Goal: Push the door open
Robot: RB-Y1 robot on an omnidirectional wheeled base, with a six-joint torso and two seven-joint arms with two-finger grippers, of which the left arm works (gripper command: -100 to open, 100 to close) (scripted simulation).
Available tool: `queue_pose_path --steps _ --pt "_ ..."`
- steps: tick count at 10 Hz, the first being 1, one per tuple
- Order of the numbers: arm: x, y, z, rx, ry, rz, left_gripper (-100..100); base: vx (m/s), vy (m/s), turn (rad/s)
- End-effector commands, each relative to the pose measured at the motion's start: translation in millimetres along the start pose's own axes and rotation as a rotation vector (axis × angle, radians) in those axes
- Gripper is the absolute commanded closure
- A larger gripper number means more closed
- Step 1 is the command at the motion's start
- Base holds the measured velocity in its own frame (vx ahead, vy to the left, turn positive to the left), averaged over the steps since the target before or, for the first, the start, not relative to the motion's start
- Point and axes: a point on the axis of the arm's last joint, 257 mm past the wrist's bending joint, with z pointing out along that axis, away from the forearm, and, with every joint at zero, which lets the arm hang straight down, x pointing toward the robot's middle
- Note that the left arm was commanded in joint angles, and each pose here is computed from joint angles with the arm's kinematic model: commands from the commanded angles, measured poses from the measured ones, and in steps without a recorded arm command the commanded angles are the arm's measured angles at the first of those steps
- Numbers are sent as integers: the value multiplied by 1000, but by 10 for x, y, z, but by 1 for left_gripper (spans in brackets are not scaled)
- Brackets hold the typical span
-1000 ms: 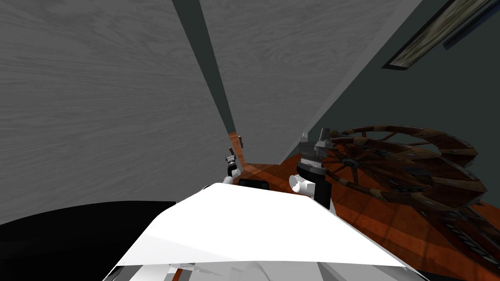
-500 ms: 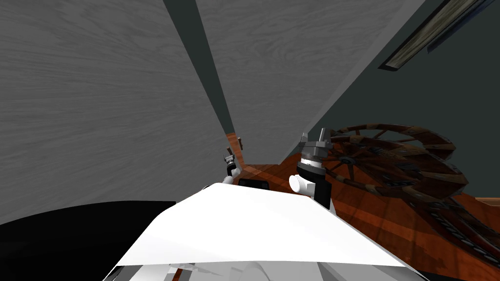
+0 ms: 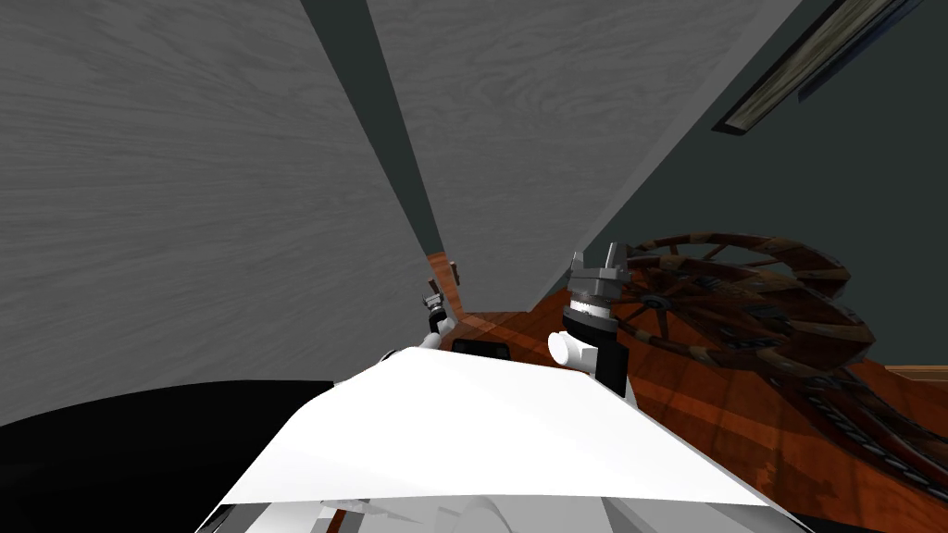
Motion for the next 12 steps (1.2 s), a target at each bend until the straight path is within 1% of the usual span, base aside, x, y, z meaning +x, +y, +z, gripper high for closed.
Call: queue_pose_path --steps 1,4,5,6,7,8,9,11,12 --pt "8 -244 44 28 16 30 100 9 -1 38" --pt "-12 -251 34 28 11 33 100 3 -2 -15" --pt "17 -241 48 28 18 28 100 6 7 13" --pt "106 -213 91 29 38 14 100 -3 14 41" --pt "8 -244 44 28 16 30 100 -13 5 -21" --pt "36 -214 48 57 14 3 100 65 55 -220" --pt "39 -391 74 102 18 7 100 117 89 -214" --pt "44 -601 96 157 22 10 100 124 103 -99" --pt "35 -603 92 157 20 12 100 69 96 -4"
